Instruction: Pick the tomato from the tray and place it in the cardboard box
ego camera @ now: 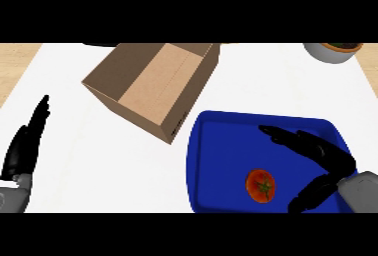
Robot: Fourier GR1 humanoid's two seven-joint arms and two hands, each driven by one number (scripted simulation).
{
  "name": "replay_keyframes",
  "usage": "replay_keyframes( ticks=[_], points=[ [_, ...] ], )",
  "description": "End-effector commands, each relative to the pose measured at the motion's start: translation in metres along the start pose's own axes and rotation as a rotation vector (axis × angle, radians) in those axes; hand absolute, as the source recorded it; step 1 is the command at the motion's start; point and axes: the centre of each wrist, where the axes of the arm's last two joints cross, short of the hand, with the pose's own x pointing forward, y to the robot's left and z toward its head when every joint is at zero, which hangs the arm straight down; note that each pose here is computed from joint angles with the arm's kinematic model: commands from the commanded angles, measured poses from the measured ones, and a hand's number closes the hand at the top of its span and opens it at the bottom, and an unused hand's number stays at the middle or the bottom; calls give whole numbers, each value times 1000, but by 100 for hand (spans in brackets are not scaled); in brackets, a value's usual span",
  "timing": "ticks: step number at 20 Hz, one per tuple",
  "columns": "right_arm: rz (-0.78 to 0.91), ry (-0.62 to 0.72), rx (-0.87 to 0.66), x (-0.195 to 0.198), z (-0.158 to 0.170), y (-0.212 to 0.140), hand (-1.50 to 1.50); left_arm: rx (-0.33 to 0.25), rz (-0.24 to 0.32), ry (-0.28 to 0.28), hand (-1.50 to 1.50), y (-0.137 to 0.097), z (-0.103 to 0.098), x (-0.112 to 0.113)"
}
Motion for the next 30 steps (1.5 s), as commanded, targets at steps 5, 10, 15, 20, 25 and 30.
replay_keyframes(
  ticks=[5, 10, 15, 20, 25, 30],
  points=[
    [345, -69, 311, -2, 6, -55, -150, -16, 5, 10, 0, -14, -3, -1],
    [452, -32, 508, -10, 7, -54, -150, 14, -24, 35, 0, -6, -14, 0],
    [603, 49, 646, -24, -19, -26, -150, 22, -35, 56, 0, 15, 8, -16],
    [599, 102, 718, -28, -44, -9, -150, 21, -41, 54, 0, -2, 11, -25],
    [669, 120, 704, -29, -43, -1, -150, 20, -31, 55, 0, 18, 6, -2],
    [668, 117, 725, -25, -49, 6, -150, 45, -27, 47, 0, 10, -4, 8]
  ],
)
